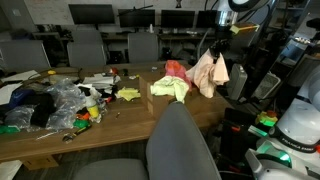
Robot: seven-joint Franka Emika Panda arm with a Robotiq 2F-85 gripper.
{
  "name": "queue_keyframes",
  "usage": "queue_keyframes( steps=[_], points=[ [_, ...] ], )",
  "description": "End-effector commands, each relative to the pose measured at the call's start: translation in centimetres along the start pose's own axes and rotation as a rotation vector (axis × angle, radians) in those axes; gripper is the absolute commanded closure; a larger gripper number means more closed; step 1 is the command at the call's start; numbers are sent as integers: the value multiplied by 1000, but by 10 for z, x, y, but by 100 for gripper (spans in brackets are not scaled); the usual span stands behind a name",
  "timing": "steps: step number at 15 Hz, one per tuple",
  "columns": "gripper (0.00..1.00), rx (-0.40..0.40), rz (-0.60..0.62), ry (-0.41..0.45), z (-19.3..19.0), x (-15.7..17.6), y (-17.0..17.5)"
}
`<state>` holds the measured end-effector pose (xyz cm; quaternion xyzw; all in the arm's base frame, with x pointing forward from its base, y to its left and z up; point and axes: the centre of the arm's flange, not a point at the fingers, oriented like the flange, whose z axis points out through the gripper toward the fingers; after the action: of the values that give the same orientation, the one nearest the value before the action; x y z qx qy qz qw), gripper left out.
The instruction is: Put the peach shirt, the green towel and the pink shirt on the backrest of the chair
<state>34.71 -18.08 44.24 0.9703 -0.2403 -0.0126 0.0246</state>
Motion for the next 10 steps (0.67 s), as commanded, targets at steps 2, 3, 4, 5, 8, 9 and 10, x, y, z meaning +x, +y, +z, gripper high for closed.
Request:
queue_keyframes(
  steps=[2, 3, 4, 5, 8, 9, 10],
  points=[
    [97, -42, -110, 67, -50, -33, -51],
    [97, -56, -135, 83, -58, -38, -64],
    [97, -71, -164, 98, -65, -44, -76],
    [97, -90, -193, 117, -71, -51, -90],
    [97, -146, -272, 168, -88, -70, -128],
    [97, -169, -300, 185, -92, -78, -141],
    [97, -191, -325, 198, -97, -85, -153]
  ],
)
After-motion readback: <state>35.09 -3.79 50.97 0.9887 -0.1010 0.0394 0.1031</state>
